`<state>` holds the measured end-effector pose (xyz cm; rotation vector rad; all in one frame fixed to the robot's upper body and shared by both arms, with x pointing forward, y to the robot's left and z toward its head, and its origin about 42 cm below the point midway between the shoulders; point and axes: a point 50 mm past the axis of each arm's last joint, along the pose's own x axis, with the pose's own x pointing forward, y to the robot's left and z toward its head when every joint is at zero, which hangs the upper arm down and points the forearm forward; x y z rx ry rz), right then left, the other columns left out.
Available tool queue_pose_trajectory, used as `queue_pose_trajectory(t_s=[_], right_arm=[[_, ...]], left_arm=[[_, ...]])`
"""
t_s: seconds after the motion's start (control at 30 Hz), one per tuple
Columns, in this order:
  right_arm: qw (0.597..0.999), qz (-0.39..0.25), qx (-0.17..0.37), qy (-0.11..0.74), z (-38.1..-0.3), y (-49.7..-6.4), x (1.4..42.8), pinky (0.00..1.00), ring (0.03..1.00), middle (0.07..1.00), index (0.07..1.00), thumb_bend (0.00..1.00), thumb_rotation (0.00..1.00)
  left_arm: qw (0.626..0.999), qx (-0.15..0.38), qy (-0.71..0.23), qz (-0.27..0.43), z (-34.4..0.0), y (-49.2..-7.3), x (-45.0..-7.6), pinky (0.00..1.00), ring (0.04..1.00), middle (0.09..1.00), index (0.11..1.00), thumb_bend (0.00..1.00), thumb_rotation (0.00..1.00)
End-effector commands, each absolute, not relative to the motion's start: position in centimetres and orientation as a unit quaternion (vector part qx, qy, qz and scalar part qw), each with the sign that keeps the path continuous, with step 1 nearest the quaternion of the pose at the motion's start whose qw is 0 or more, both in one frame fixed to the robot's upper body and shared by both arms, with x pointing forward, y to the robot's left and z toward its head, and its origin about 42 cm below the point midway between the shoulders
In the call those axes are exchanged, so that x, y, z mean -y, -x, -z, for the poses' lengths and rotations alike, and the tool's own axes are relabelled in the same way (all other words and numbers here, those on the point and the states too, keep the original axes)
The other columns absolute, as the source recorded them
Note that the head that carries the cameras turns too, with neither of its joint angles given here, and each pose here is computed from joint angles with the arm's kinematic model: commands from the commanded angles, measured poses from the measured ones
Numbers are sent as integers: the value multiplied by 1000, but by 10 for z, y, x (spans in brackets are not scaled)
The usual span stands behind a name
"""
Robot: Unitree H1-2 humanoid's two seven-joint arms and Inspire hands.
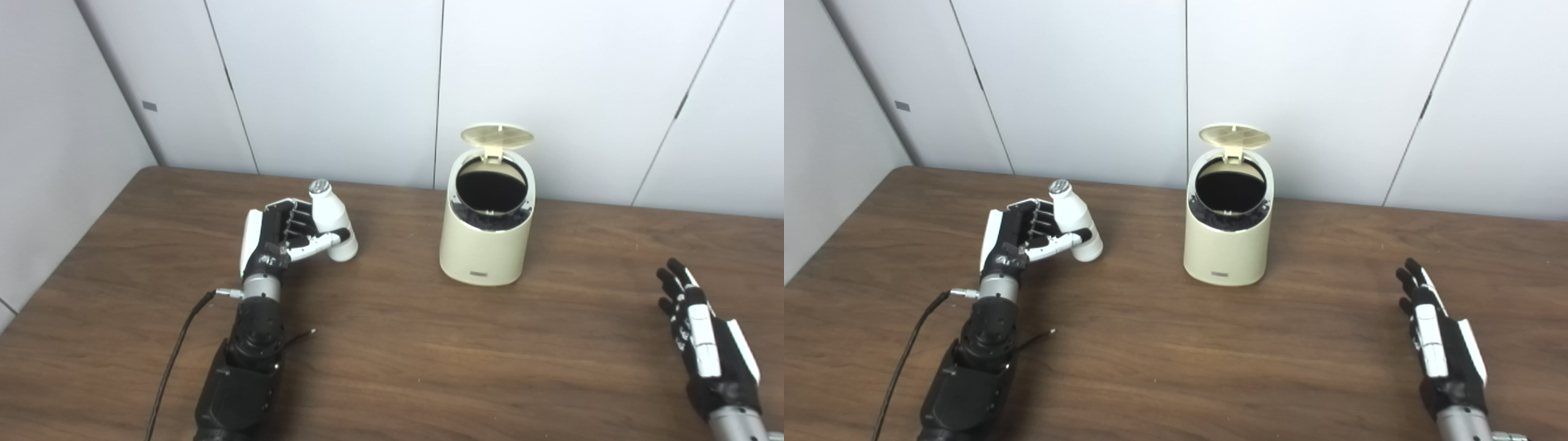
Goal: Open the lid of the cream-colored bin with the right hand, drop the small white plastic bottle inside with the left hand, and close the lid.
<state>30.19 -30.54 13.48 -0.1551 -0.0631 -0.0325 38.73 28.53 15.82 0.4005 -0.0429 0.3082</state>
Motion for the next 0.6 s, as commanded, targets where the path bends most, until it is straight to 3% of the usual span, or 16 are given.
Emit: queue_pose_trajectory(t_s=[0.0, 0.43, 0.5, 0.57], right_arm=[[994, 18, 67, 86, -150, -305, 310, 994, 986, 948, 949, 568, 1000], [994, 15, 69, 81, -150, -306, 309, 986, 976, 939, 946, 598, 1000], [994, 13, 69, 80, -149, -307, 309, 989, 979, 943, 949, 599, 1000], [995, 13, 67, 73, -149, -307, 308, 994, 980, 944, 952, 602, 1000]], left_arm=[[962, 72, -204, -166, -187, -397, -286, 396, 469, 501, 482, 520, 0], [962, 99, -200, -154, -197, -389, -277, 443, 492, 497, 483, 519, 0], [961, 106, -205, -152, -201, -388, -275, 392, 425, 492, 487, 506, 0], [960, 119, -206, -147, -204, -387, -273, 410, 439, 495, 482, 504, 0]])
